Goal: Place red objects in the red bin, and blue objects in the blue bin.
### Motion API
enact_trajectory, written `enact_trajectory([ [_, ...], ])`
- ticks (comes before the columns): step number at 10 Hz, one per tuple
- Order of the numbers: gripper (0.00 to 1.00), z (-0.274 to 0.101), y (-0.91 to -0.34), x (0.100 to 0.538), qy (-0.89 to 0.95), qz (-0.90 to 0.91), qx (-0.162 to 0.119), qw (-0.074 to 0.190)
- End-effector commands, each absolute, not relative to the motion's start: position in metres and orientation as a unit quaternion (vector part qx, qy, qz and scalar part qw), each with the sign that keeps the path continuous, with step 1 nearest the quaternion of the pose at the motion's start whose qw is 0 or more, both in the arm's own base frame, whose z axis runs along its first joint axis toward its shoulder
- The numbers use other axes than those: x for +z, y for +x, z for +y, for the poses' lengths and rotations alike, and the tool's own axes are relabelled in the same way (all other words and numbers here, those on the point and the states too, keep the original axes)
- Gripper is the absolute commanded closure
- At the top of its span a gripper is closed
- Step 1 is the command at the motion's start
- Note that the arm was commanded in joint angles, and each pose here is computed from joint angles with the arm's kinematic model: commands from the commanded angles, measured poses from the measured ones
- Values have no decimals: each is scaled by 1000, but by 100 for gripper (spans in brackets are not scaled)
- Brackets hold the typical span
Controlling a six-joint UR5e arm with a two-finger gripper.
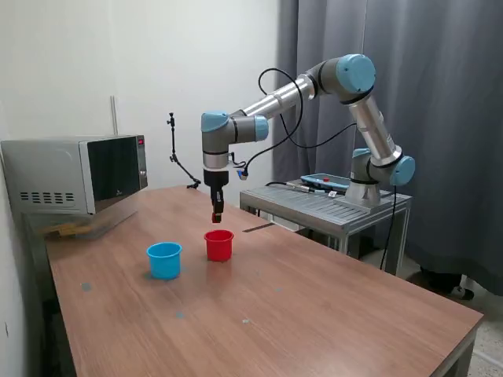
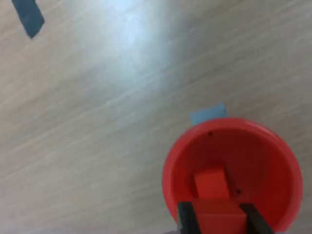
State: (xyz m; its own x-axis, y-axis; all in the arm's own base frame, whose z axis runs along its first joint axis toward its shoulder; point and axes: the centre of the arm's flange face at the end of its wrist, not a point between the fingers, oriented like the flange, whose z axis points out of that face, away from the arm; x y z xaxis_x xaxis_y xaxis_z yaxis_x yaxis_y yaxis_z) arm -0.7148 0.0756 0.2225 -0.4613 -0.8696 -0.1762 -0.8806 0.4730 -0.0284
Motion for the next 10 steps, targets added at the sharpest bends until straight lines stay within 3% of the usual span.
enact_trajectory([
  [1, 100, 72, -702, 211, -502, 860, 20, 89],
  [10, 100, 47, -698, 206, -513, 853, 17, 91],
])
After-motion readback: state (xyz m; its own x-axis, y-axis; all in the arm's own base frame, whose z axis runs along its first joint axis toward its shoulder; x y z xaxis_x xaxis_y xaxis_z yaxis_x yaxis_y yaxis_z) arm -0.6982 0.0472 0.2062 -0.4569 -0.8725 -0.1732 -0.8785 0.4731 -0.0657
